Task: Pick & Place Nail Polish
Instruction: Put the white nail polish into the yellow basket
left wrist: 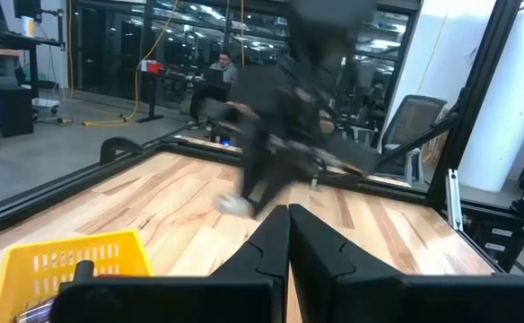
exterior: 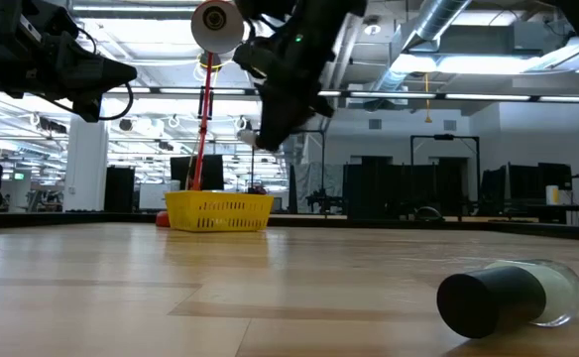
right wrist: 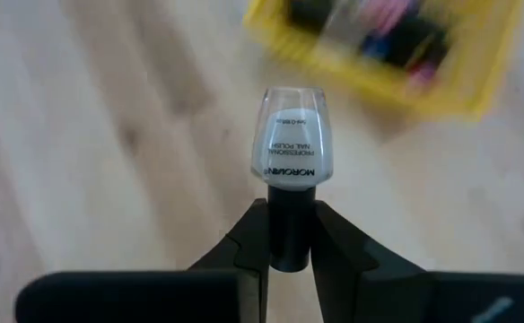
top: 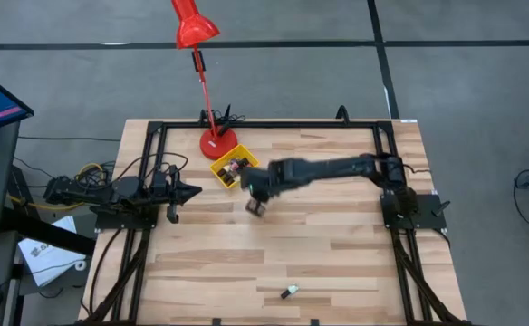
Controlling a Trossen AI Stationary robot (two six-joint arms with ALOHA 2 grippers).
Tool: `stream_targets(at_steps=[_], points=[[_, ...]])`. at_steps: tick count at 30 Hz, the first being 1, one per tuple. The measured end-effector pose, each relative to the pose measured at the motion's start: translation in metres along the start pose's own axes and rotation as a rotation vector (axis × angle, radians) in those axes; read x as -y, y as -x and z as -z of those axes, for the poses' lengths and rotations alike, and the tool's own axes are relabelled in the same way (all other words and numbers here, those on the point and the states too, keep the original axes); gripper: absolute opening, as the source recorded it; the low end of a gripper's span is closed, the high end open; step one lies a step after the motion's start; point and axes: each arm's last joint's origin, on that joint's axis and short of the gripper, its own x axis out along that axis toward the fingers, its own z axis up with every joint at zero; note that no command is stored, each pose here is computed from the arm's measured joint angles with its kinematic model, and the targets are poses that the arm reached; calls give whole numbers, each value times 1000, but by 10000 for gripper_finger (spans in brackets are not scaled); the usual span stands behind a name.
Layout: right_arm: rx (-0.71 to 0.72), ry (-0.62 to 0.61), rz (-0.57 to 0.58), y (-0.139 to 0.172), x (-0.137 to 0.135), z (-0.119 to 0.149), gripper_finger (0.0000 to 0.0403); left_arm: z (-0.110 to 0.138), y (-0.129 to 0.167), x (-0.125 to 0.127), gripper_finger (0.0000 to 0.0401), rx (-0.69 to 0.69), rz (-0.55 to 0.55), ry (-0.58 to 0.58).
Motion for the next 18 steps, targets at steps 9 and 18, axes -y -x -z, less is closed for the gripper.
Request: stream_targets(at_steps=[9,18], points=[[171,-72,30,1,65,-43,45,0,0,0,0,0,0,0],[228,-129,50,-1,91,-54,45,0,0,0,0,2,0,1]])
